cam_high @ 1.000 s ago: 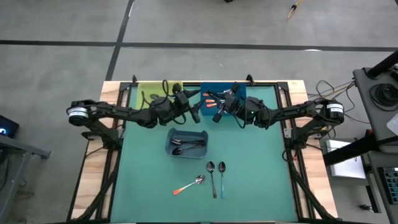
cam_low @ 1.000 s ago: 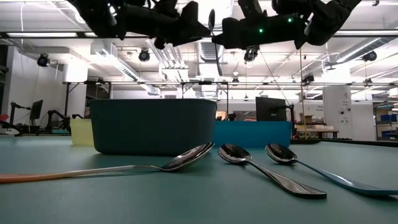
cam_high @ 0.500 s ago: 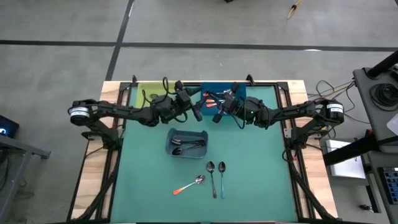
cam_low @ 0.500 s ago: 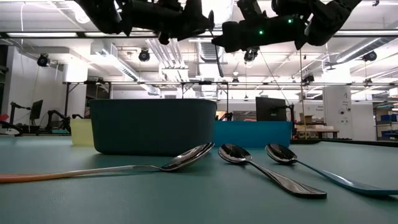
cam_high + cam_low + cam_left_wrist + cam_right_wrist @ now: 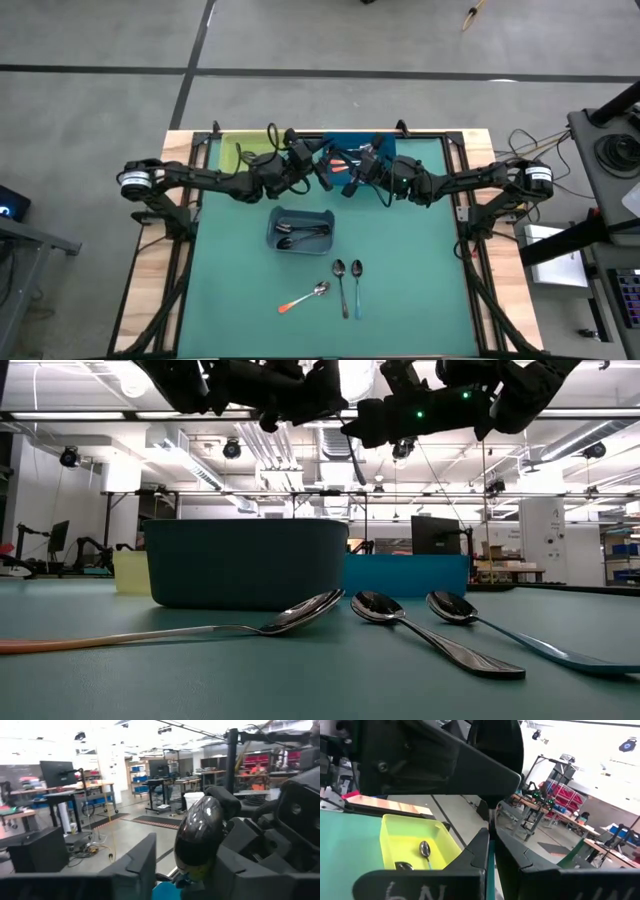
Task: Sort silverware by color (type)
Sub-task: Put the blue spoon into the green bin
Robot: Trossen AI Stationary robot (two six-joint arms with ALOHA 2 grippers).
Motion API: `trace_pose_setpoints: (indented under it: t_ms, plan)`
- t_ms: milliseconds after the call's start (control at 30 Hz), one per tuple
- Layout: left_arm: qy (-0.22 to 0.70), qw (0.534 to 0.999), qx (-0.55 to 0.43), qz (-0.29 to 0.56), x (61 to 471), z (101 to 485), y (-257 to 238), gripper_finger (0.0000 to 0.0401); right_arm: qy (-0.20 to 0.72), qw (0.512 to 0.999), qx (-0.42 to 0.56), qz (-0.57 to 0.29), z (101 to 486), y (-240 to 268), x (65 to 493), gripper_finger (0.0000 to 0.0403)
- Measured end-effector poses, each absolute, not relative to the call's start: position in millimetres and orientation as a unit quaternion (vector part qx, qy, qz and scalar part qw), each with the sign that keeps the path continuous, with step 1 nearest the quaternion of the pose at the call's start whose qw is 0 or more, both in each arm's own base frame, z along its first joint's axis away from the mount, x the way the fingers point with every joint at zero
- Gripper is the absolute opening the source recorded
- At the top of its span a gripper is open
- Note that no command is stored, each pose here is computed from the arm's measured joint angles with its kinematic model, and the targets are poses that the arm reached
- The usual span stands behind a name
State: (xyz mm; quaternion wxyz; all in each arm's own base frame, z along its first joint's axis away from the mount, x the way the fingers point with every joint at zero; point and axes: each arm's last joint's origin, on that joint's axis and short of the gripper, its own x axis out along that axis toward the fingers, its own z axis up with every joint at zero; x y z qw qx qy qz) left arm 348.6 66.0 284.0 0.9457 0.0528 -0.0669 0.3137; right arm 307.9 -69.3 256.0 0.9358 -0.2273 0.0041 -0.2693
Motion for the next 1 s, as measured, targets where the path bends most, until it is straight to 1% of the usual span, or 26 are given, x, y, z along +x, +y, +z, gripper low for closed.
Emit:
trace_pose_setpoints:
  t_ms: [167,233,500,600,900,1000]
  plan:
    - [-0.07,0.938,0.031,0.338,347.3,283.3,67.1,0.003,0.004,0.935,-0.228,-0.272,256.1,-69.5,307.8,0.0013]
    - [-0.072,0.938,0.023,0.338,347.2,283.1,66.9,0.001,0.005,0.935,-0.228,-0.271,256.0,-69.4,307.8,0.0013]
    - [-0.076,0.938,0.012,0.339,347.1,283.4,66.8,0.0004,0.003,0.936,-0.225,-0.271,256.1,-69.4,307.8,0.0013]
    - [-0.078,0.938,0.009,0.339,347.1,283.8,66.4,0.0003,0.002,0.937,-0.221,-0.269,256.1,-69.3,307.8,0.0022]
    - [-0.082,0.936,0.001,0.342,346.7,284.4,66.7,0.0002,-0.001,0.94,-0.213,-0.267,256.1,-69.0,307.9,0.0112]
    - [-0.084,0.936,0.001,0.342,345.6,286.0,66.5,0.0001,-0.003,0.94,-0.213,-0.268,257.4,-68.9,307.2,0.013]
